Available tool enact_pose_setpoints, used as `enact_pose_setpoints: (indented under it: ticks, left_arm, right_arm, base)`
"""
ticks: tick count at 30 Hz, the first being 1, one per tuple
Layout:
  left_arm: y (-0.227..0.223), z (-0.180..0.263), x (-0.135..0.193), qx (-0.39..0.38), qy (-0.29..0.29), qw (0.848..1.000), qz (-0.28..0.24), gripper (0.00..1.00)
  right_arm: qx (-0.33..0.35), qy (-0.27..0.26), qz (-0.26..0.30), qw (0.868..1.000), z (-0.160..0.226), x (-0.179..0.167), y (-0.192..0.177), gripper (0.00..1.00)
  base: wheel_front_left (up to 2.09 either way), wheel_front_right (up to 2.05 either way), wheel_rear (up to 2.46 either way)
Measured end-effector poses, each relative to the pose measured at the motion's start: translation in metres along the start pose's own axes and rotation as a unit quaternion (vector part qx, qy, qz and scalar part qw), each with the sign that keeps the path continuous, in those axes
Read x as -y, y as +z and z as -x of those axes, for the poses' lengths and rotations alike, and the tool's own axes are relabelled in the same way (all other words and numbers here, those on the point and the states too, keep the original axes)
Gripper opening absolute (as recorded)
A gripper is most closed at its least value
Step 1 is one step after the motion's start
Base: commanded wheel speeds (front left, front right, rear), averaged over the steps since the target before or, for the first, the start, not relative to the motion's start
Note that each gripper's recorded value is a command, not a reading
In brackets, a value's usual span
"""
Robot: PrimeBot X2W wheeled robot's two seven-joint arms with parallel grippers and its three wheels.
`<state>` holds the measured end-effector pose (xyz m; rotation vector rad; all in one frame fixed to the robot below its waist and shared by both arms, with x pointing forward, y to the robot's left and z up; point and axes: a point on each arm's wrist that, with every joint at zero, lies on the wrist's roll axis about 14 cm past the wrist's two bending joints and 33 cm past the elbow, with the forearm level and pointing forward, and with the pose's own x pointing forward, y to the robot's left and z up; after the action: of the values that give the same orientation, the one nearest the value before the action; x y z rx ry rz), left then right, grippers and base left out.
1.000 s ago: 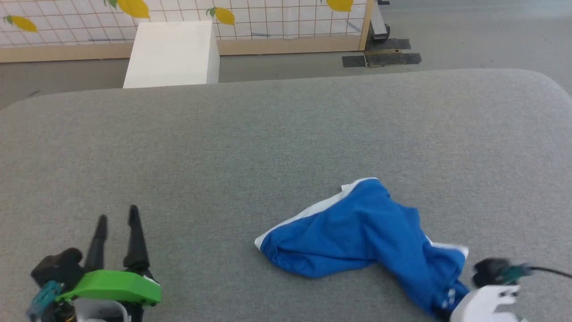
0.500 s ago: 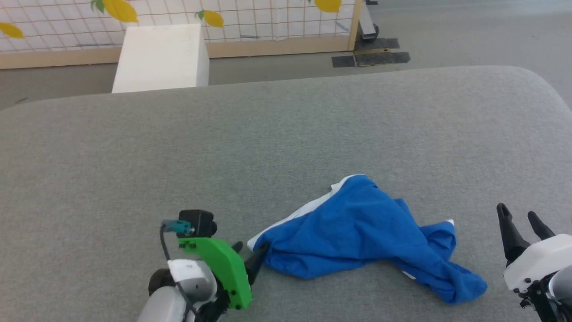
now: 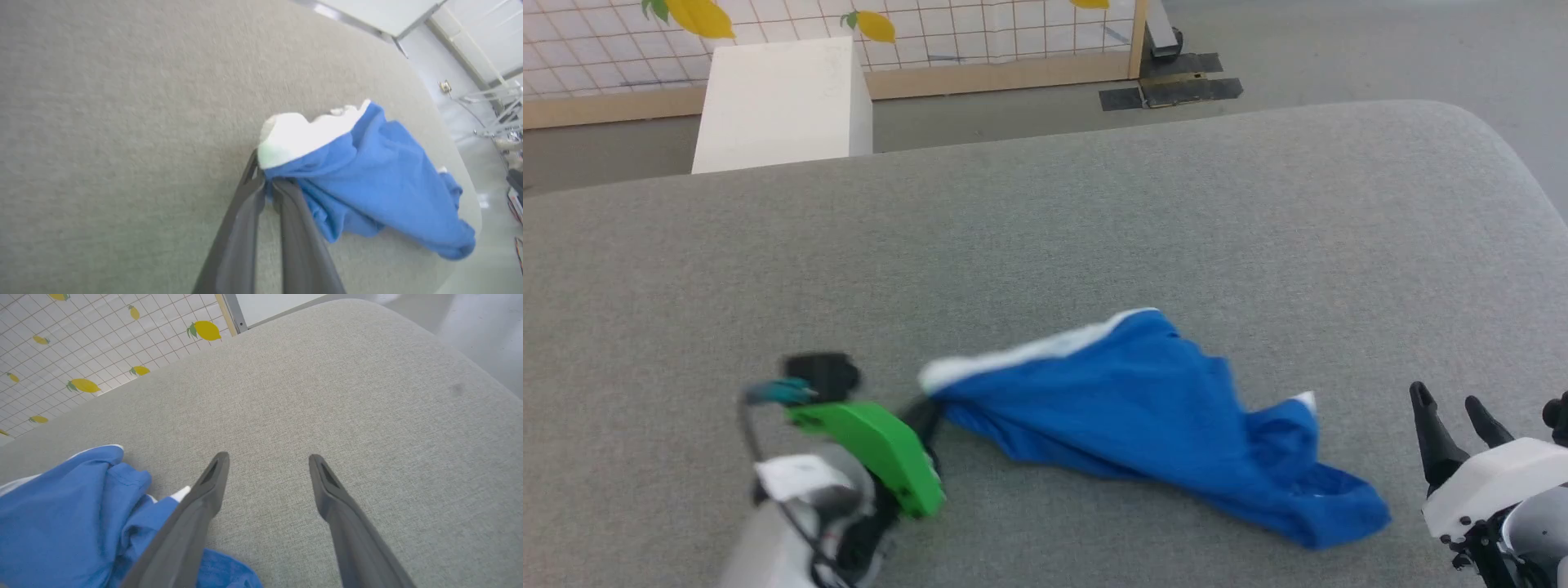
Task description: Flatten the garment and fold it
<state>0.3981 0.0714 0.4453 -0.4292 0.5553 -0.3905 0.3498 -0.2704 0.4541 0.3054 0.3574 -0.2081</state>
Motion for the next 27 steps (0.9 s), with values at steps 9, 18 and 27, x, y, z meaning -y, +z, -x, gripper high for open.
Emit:
enact_pose_setpoints:
  ticks: [9, 18, 27]
  left_arm:
    - [0.070, 0.069, -0.100, 0.123, 0.179, 0.976, 0.030, 0.00]
    - [-0.014, 0.110, -0.154, 0.049, 0.274, 0.951, 0.138, 1.00]
    - [0.098, 0.140, -0.137, 0.322, 0.240, 0.914, -0.060, 1.00]
  right_arm:
    - [-0.001, 0.025, 0.012, 1.000, -0.007, -0.019, 0.001, 1.00]
    - [-0.016, 0.075, 0.037, 0.996, -0.020, -0.058, -0.003, 1.00]
    - [-0.060, 0.228, 0.116, 0.965, -0.032, -0.179, -0.014, 1.00]
  base:
    - [0.00, 0.00, 0.00]
    - [0.00, 0.00, 0.00]
    - [0.00, 0.00, 0.00]
